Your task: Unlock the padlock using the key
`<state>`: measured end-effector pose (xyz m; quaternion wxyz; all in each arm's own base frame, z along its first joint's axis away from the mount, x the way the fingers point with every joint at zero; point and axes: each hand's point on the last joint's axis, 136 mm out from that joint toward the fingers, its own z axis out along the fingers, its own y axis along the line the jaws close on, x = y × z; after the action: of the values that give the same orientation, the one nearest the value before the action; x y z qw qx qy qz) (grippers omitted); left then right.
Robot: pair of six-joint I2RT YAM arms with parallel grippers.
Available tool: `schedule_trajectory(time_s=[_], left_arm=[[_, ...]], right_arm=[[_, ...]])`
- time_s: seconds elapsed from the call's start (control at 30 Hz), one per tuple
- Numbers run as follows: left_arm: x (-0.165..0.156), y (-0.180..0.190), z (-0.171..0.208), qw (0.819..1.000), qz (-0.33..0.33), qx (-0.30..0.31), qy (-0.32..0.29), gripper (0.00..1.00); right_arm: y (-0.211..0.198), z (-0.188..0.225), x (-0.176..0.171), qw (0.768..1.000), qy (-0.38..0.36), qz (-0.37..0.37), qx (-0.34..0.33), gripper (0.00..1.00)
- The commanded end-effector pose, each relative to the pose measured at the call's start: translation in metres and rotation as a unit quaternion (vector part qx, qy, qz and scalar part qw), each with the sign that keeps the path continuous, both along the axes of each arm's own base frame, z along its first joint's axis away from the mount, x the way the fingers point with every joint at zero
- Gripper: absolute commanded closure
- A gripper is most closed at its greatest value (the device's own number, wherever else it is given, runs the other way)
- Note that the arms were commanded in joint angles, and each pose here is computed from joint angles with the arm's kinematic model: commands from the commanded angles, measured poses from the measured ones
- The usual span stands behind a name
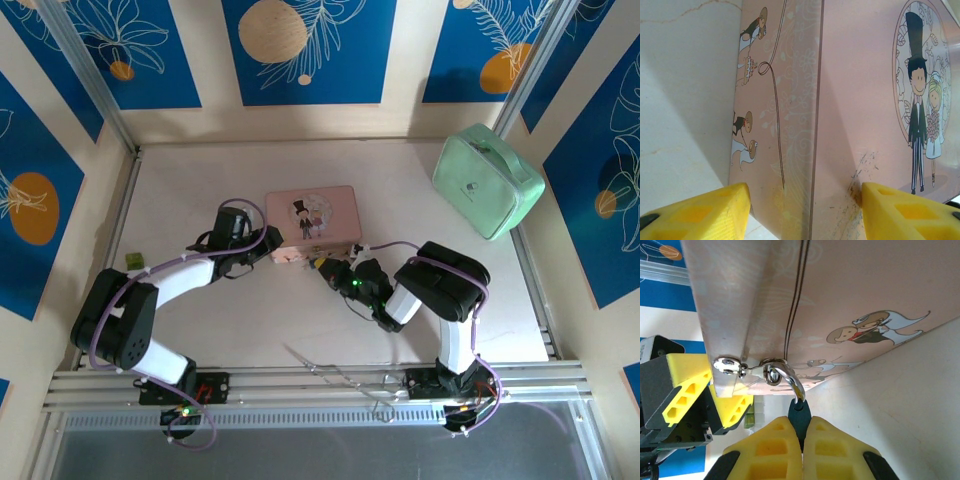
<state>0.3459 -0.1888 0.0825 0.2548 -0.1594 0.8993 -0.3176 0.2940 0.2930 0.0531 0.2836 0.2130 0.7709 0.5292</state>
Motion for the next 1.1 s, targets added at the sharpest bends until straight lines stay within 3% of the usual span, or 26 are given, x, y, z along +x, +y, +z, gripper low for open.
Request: schedule_trajectory(time_s=[0.0, 0.53, 0.73, 1.07], left_arm=[[-0.036, 0.037, -0.06, 0.991, 0.028, 0.082, 0.104, 0.42], [-0.037, 0.037, -0.062, 0.991, 0.026, 0.082, 0.105, 0.43], [-0.036, 0.036, -0.058, 0.991, 0.025, 0.078, 0.102, 0.43], [-0.032, 0.031, -0.044, 0.993, 0.017, 0.07, 0.089, 0.42]], right_arm=[[-0.016, -0.003, 0.008, 0.999, 0.003, -0.049, -0.005, 1.0], [-0.021, 0.01, 0.019, 0.995, 0.001, -0.1, -0.024, 1.0], [-0.018, 0.015, 0.008, 0.997, -0.006, -0.071, -0.036, 1.0], [-0.027, 0.022, -0.037, 0.991, 0.027, 0.053, -0.123, 1.0]])
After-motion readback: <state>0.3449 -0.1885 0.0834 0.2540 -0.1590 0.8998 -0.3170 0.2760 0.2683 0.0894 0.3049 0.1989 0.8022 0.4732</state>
